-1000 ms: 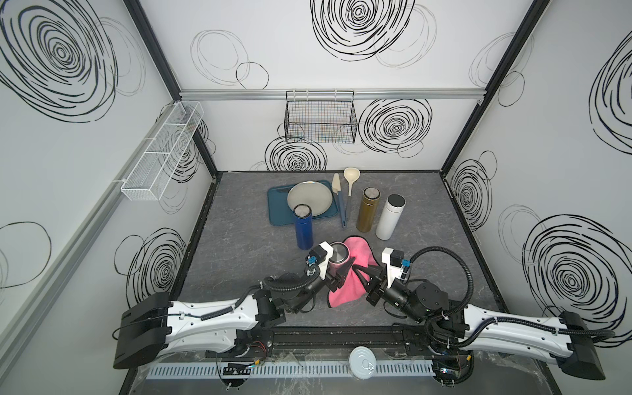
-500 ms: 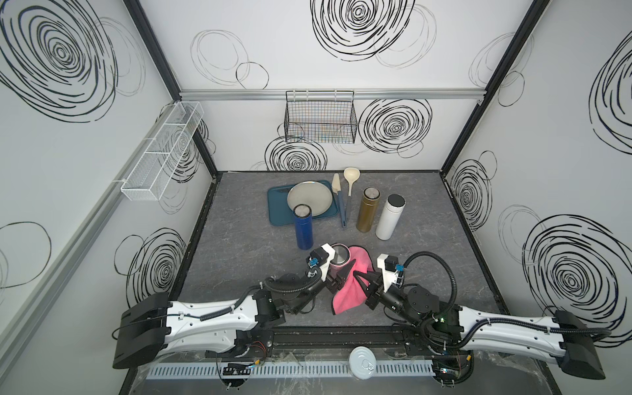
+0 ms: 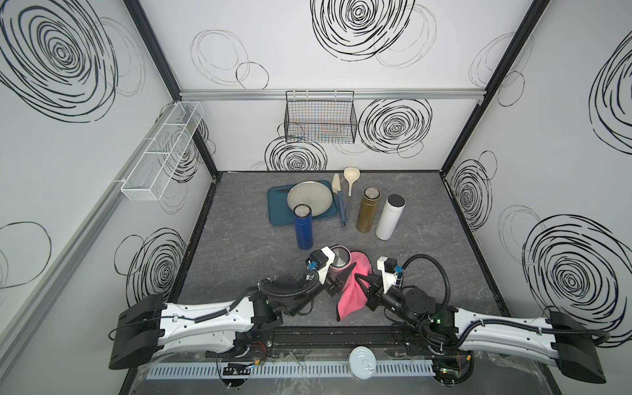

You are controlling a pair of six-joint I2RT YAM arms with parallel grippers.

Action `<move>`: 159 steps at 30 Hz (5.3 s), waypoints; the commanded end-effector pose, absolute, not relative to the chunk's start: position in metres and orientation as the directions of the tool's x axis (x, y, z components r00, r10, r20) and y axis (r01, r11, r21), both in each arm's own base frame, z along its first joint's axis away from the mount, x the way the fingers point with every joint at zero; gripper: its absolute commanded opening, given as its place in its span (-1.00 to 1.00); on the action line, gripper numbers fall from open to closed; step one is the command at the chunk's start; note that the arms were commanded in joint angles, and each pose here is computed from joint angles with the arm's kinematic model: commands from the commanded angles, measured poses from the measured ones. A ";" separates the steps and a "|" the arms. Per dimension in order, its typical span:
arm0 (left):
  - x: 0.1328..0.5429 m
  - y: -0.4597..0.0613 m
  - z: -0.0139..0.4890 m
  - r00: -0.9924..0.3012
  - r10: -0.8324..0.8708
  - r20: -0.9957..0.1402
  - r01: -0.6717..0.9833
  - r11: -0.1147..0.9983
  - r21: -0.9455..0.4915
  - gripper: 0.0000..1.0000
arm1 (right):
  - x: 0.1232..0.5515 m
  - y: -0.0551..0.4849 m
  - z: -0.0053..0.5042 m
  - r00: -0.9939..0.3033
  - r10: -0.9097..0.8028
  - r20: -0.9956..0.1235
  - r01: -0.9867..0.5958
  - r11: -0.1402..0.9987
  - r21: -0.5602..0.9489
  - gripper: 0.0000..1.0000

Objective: Wipe the surface of the thermos
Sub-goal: Wipe the dirt from the surface of the thermos.

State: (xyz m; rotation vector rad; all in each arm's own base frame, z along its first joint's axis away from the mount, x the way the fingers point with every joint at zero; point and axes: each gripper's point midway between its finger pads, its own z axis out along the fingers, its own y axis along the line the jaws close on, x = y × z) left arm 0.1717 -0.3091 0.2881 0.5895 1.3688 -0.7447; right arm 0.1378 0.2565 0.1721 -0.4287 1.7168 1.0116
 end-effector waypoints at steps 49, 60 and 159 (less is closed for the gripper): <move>0.146 -0.297 0.324 0.331 -0.156 -0.931 0.773 0.611 0.172 -1.00 | 0.126 0.276 0.229 -0.404 0.287 -0.868 -0.782 0.383 0.491 -1.00; 0.137 -0.295 0.319 0.380 -0.162 -0.911 0.804 0.544 0.238 -1.00 | 0.128 0.267 0.235 -0.428 0.303 -0.851 -0.780 0.353 0.517 -1.00; 0.079 -0.303 0.294 0.675 -0.177 -0.716 0.738 0.182 0.650 -1.00 | 0.136 0.278 0.212 -0.489 0.271 -0.829 -0.767 0.320 0.557 -1.00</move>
